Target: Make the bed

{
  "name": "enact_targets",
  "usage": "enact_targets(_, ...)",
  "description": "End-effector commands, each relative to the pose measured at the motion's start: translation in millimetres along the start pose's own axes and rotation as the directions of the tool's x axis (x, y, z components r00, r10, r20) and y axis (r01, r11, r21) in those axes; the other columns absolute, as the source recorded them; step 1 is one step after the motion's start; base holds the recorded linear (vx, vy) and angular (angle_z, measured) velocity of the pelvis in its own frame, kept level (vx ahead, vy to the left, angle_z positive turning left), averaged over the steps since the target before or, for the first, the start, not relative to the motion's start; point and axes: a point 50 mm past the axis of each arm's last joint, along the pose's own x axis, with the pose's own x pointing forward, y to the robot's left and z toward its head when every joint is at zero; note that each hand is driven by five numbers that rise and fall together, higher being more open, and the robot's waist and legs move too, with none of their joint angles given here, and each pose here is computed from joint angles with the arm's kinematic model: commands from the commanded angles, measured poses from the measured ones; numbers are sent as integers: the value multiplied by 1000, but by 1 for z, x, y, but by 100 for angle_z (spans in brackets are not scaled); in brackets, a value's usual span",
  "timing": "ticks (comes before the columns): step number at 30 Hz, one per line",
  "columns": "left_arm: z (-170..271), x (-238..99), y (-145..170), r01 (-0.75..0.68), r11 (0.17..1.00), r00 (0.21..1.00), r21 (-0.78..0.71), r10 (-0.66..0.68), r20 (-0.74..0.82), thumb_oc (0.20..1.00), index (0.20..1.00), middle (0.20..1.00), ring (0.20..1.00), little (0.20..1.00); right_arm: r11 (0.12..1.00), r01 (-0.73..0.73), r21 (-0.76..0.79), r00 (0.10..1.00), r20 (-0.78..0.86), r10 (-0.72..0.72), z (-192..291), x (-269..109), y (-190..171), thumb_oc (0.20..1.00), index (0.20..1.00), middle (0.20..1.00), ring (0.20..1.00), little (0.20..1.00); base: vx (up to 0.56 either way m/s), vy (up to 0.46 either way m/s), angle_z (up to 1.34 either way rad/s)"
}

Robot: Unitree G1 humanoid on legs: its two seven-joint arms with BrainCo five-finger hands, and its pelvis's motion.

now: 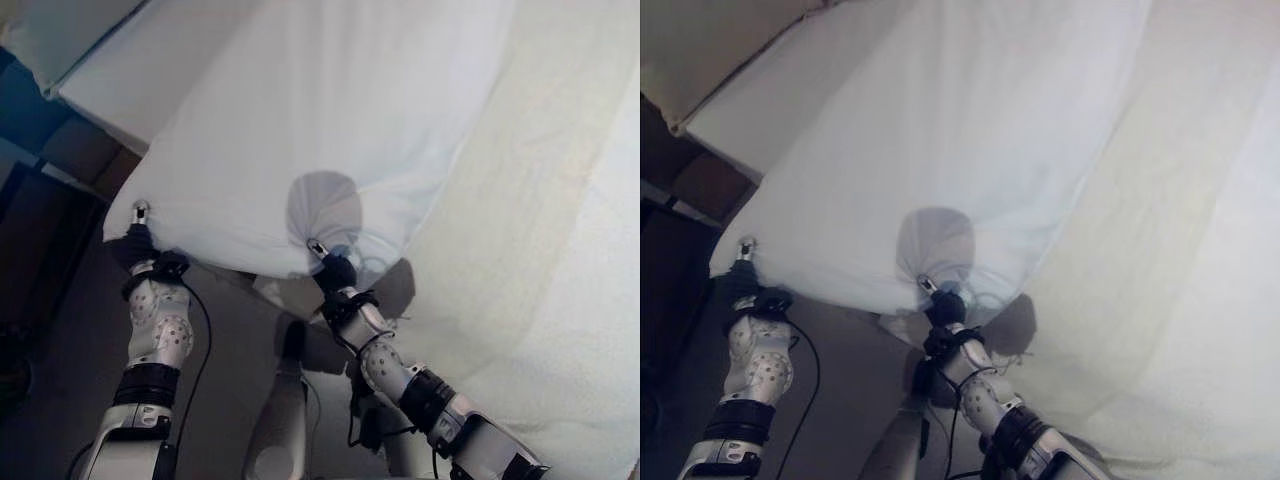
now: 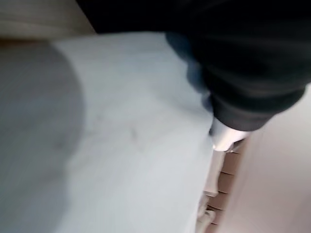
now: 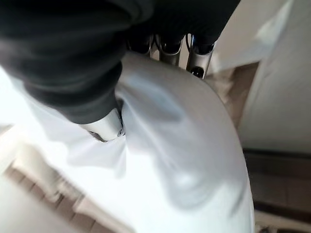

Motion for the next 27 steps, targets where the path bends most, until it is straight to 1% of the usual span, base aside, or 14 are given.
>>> enact_targets(1, 88, 25, 35, -149, 988, 931, 47, 124, 342, 200, 200, 200, 200, 200, 999, -8, 44, 1000, -26, 9, -12, -3, 8, 200, 200, 200, 200, 200, -3, -3, 9)
enact_targets(2, 87, 28, 34, -159, 985, 933, 66, 128, 338, 329, 329, 329, 329, 329, 999, 10, 44, 999, -51, -7, -17, -2, 6, 228, 228, 228, 228, 228, -6, -2, 7)
enact_targets(3, 87, 28, 33, -158, 985, 932, 66, 127, 339, 511, 511, 511, 511, 511, 999, 9, 45, 999, -50, -6, -17, -2, 7, 598, 598, 598, 598, 598, 0, 0, 0)
enact_targets(4, 87, 30, 31, -165, 983, 932, 81, 129, 339, 1000, 1000, 1000, 1000, 1000, 1000, 8, 29, 999, -50, -7, -15, 0, 9, 1000, 1000, 1000, 1000, 1000, 0, 0, 0)
enact_targets(5, 88, 32, 26, -175, 976, 929, 129, 120, 351, 1000, 1000, 1000, 1000, 1000, 1000, 3, 13, 996, -85, -2, -22, 0, 13, 1000, 1000, 1000, 1000, 1000, 0, 0, 0)
enact_targets(9, 85, 30, 29, -229, 959, 919, 164, 158, 360, 1000, 1000, 1000, 1000, 1000, 999, -34, -3, 991, -131, 33, -33, -6, 19, 1000, 1000, 1000, 1000, 1000, 3, 2, 1)
enact_targets(10, 84, 29, 31, -269, 937, 910, 222, 171, 379, 1000, 1000, 1000, 1000, 1000, 998, -68, -9, 984, -166, 65, -41, -12, 23, 1000, 1000, 1000, 1000, 1000, 0, 0, 0)
enact_targets(12, 85, 28, 32, -288, 924, 903, 252, 175, 392, 1000, 1000, 1000, 1000, 1000, 996, -91, -13, 979, -183, 87, -45, -16, 25, 1000, 1000, 1000, 1000, 1000, 4, -10, -3)
enact_targets(13, 89, 29, 37, -338, 885, 888, 321, 187, 420, 1000, 1000, 1000, 1000, 1000, 991, -132, -34, 966, -229, 121, -52, -23, 26, 1000, 1000, 1000, 1000, 1000, 5, -18, -6)
enact_targets(17, 91, 30, 45, -399, 828, 870, 393, 206, 448, 1000, 1000, 1000, 1000, 1000, 968, -232, -94, 931, -310, 193, -59, -30, 26, 1000, 1000, 1000, 1000, 1000, -1, -52, -12)
enact_targets(21, 82, 26, 59, -422, 797, 875, 432, 234, 423, 1000, 1000, 1000, 1000, 1000, 918, -333, -216, 901, -361, 242, -55, -37, 13, 1000, 1000, 1000, 1000, 1000, -63, -61, -20)
enact_targets(22, 78, 24, 65, -427, 794, 879, 432, 252, 404, 1000, 1000, 1000, 1000, 1000, 914, -329, -238, 902, -365, 230, -53, -39, 6, 1000, 1000, 1000, 1000, 1000, 31, -104, -20)
enact_targets(23, 68, 20, 81, -448, 772, 882, 451, 301, 361, 1000, 1000, 1000, 1000, 1000, 895, -339, -289, 897, -387, 215, -50, -43, -8, 1000, 1000, 1000, 1000, 1000, 33, -79, -21)
enact_targets(27, 45, 7, 103, -463, 754, 886, 466, 376, 273, 1000, 1000, 1000, 1000, 1000, 881, -324, -344, 900, -398, 176, -44, -52, -32, 1000, 1000, 1000, 1000, 1000, 33, -69, -12)
